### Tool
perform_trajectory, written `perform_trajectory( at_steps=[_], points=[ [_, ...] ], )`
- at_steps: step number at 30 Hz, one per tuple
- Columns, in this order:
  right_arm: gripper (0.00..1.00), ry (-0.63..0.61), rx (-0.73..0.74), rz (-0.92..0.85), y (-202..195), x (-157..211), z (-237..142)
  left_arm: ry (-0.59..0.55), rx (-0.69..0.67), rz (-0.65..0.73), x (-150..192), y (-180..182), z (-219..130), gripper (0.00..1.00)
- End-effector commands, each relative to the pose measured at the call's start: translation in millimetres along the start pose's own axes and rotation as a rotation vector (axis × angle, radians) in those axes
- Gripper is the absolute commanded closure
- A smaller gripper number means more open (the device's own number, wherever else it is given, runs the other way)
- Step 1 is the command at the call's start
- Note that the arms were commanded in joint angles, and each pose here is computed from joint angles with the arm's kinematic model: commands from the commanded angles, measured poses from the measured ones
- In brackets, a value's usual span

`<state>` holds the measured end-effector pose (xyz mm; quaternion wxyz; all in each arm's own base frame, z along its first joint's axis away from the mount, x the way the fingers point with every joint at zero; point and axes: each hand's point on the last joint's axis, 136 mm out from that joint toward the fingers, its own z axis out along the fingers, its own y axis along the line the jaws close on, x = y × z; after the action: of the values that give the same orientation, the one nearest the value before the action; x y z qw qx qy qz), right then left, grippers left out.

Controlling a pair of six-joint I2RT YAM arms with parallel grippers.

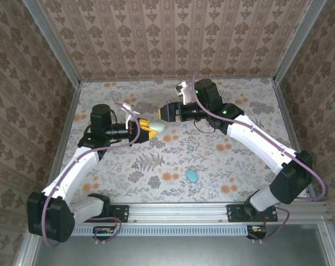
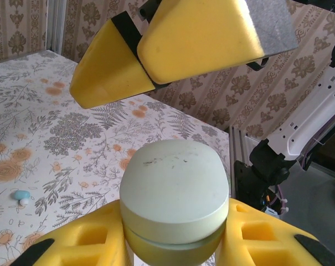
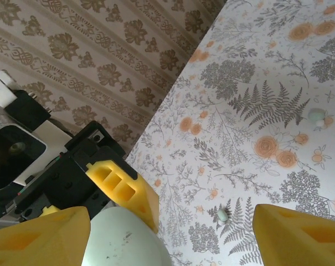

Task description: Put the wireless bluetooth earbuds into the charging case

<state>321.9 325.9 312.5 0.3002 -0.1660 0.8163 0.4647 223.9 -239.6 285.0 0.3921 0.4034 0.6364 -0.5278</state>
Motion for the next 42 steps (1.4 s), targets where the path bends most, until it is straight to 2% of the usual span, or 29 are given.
perform_trajectory(
  at_steps=[1, 5, 10, 13, 16, 18, 22, 27, 34, 42],
  points=[
    [0.22, -0.02, -0.047, -0.016, 18, -4, -8, -0.016, 0.012, 0.04, -6, -7, -5, 0.99],
    [0.22, -0.013, -0.05, -0.038, 22, -3, -9, -0.019, -0.004, 0.04, -6, -6, -7, 0.99],
    [0.2, 0.014, -0.042, -0.075, 17, 17, -6, -0.027, -0.018, 0.055, -9, -8, -16, 0.99],
    [0.19, -0.011, 0.109, -0.046, -13, 15, -4, -0.013, -0.101, 0.05, -10, -2, -28, 0.99],
    [0.21, -0.006, 0.351, 0.02, -58, 10, 0, -0.015, -0.243, 0.042, -9, 10, -50, 0.98],
    [0.25, 0.007, 0.464, 0.072, -86, 8, 15, -0.004, -0.34, 0.041, -3, 18, -62, 0.98],
    [0.29, 0.096, 0.575, 0.085, -114, 13, 61, 0.022, -0.464, 0.059, 8, 25, -75, 0.99],
    [0.33, 0.154, 0.566, 0.114, -127, 11, 117, 0.009, -0.515, 0.095, 9, 20, -83, 0.99],
    [0.33, 0.098, 0.528, 0.09, -130, 3, 134, 0.017, -0.518, 0.125, 6, 12, -87, 1.0],
    [0.34, 0.149, 0.62, 0.069, -172, 17, 167, 0.025, -0.557, 0.095, 14, 21, -89, 1.0]
  ],
)
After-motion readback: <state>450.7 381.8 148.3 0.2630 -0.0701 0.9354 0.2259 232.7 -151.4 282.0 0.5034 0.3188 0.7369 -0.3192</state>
